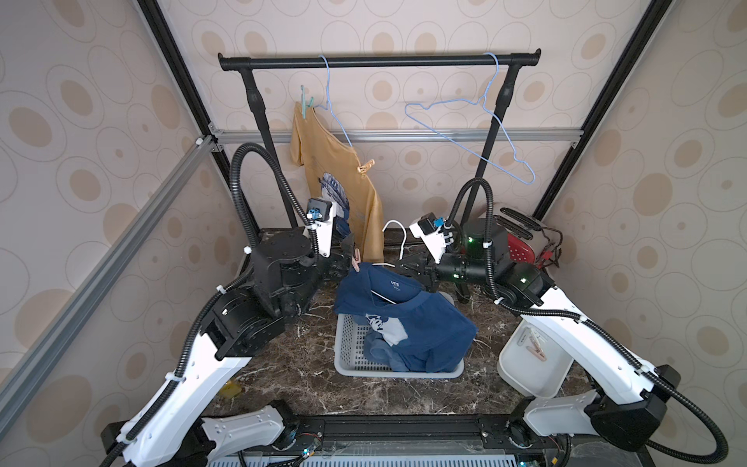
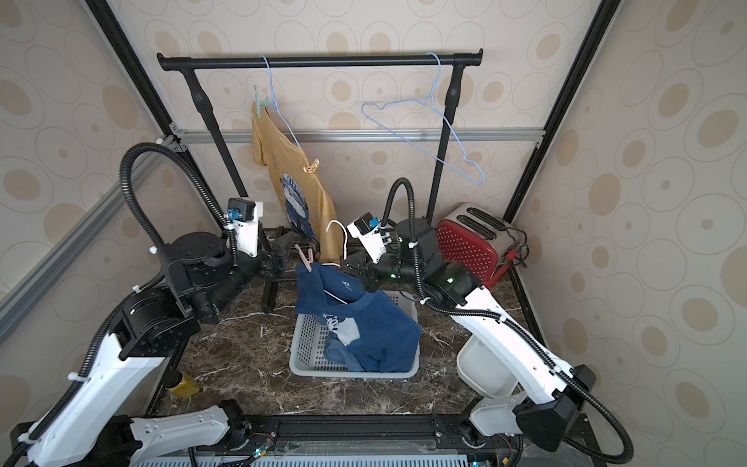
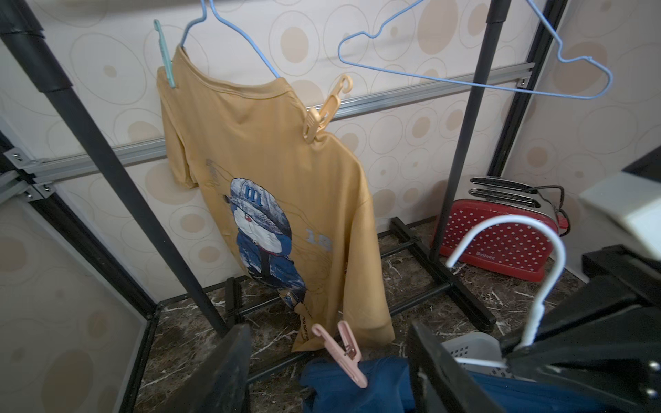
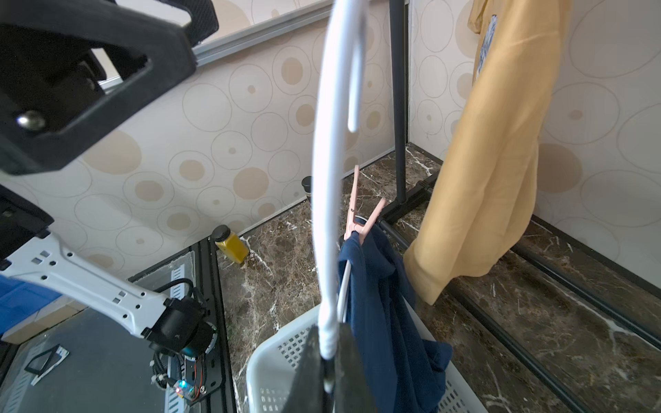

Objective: Remove the clothespins securing t-shirts to the hanger
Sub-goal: Adjust the hanger, then remove the clothespin from the hanger.

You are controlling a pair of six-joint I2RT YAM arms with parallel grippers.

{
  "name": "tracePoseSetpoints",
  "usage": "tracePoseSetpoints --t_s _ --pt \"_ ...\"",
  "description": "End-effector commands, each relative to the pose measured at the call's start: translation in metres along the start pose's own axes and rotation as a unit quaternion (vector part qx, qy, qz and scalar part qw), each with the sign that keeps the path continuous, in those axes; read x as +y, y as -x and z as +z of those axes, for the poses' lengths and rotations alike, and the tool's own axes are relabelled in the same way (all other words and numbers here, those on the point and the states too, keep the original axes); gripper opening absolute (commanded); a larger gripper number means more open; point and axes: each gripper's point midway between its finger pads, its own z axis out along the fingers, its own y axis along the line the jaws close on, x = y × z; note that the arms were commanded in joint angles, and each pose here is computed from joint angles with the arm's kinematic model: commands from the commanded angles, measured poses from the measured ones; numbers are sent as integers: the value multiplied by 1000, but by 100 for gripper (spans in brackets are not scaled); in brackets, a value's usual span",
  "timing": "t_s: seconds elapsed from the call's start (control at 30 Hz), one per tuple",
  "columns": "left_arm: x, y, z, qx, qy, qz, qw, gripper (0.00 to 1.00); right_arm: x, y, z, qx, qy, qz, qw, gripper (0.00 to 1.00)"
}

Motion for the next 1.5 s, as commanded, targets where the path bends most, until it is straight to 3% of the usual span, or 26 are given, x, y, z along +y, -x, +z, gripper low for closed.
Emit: tracePoseSetpoints --t_s 0.0,0.3,0.5,0.6,0.77,1.0,1.13,1.23,1.33,1.47 --pt "10 -13 -4 21 21 28 999 70 36 58 -52 -83 18 -84 993 0" --pt "13 -19 -7 27 24 36 999 72 59 89 -105 -128 4 -151 980 0" --pt "3 -21 -6 29 -3 57 998 74 51 65 -96 -90 13 -141 986 0" --pt "-12 -24 -10 22 -56 81 995 77 45 48 -84 -53 25 -141 988 0" --pt "-56 -49 -25 36 -194 148 969 87 36 16 -67 23 40 -168 985 0" --pt "-76 -83 -43 26 -279 248 927 96 21 -14 -59 97 34 -238 966 0" --pt "-77 -92 -49 -5 -289 295 911 99 20 -22 -59 117 44 -280 952 0" --pt "-84 -104 -56 -26 -316 349 882 99 20 -27 -58 132 56 -296 944 0" --pt "-84 -109 -53 -32 -316 372 872 99 28 -37 -59 142 91 -324 931 0" --pt "-85 -116 -44 -13 -332 376 865 99 23 -44 -60 146 84 -357 919 0"
